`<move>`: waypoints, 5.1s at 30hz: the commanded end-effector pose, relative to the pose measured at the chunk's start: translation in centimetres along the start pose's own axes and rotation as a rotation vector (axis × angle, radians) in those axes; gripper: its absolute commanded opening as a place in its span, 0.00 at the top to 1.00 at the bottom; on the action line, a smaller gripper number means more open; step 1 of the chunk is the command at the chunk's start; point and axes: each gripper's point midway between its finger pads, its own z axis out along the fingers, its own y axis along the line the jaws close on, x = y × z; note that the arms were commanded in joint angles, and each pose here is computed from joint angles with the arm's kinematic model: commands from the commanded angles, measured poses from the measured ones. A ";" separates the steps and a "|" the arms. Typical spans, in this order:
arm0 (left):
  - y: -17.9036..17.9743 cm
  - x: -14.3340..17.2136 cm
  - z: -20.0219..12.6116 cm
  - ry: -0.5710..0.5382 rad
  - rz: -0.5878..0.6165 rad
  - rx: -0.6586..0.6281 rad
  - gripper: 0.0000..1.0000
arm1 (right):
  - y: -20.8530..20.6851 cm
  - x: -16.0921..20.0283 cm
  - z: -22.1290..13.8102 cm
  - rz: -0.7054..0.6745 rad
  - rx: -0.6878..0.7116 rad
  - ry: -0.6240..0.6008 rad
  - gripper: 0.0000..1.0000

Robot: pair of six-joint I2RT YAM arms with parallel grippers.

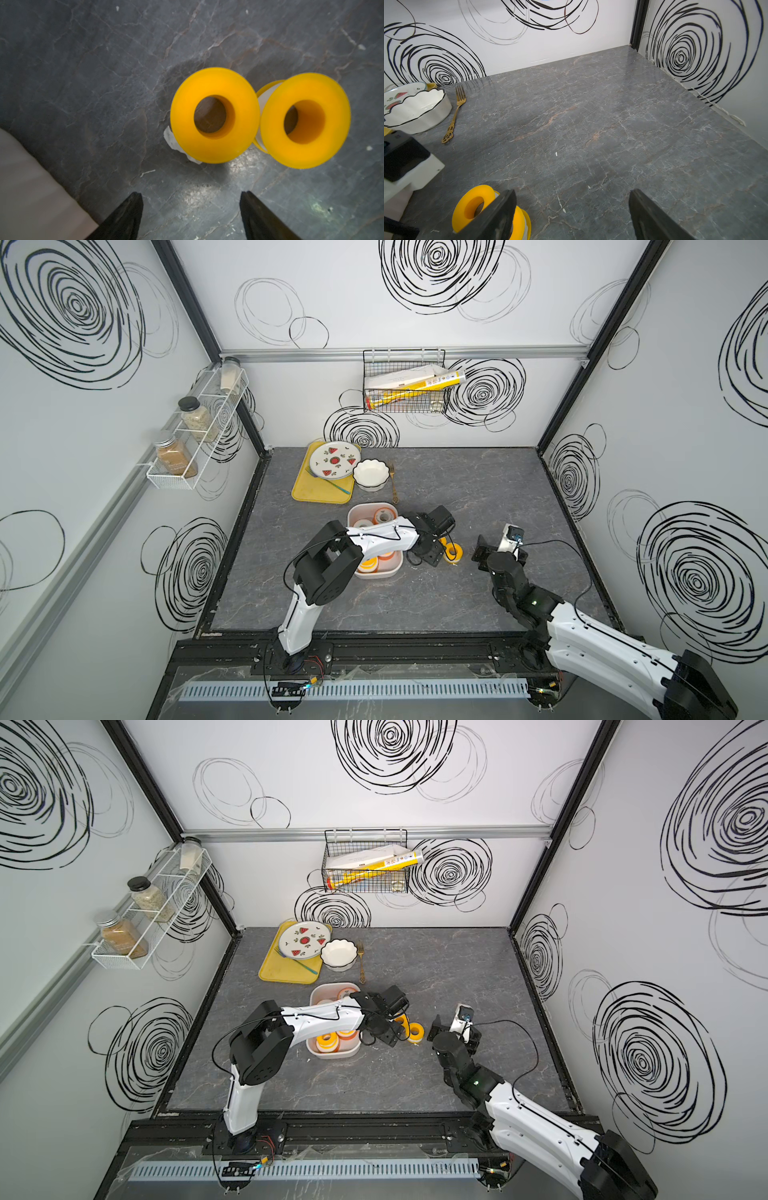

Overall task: Put the sealing tape into the storage box
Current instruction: Pick up the sealing tape at the center of the board, then place the sealing tape in the storage box, then pick up the sealing tape at the center of the board.

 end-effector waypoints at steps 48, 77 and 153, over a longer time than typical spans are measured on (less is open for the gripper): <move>0.7 -6.6 -0.3 -0.126 -0.072 -0.020 0.41 | 0.7 -0.4 0.4 -0.015 0.006 0.014 0.10; 15.6 -4.5 -7.8 -0.176 -0.454 -0.164 0.43 | 1.0 -0.3 0.6 -0.026 0.004 0.021 0.10; 18.6 8.8 -25.5 -0.656 -0.554 -0.215 0.22 | 1.3 -0.1 0.9 -0.046 0.007 0.036 0.06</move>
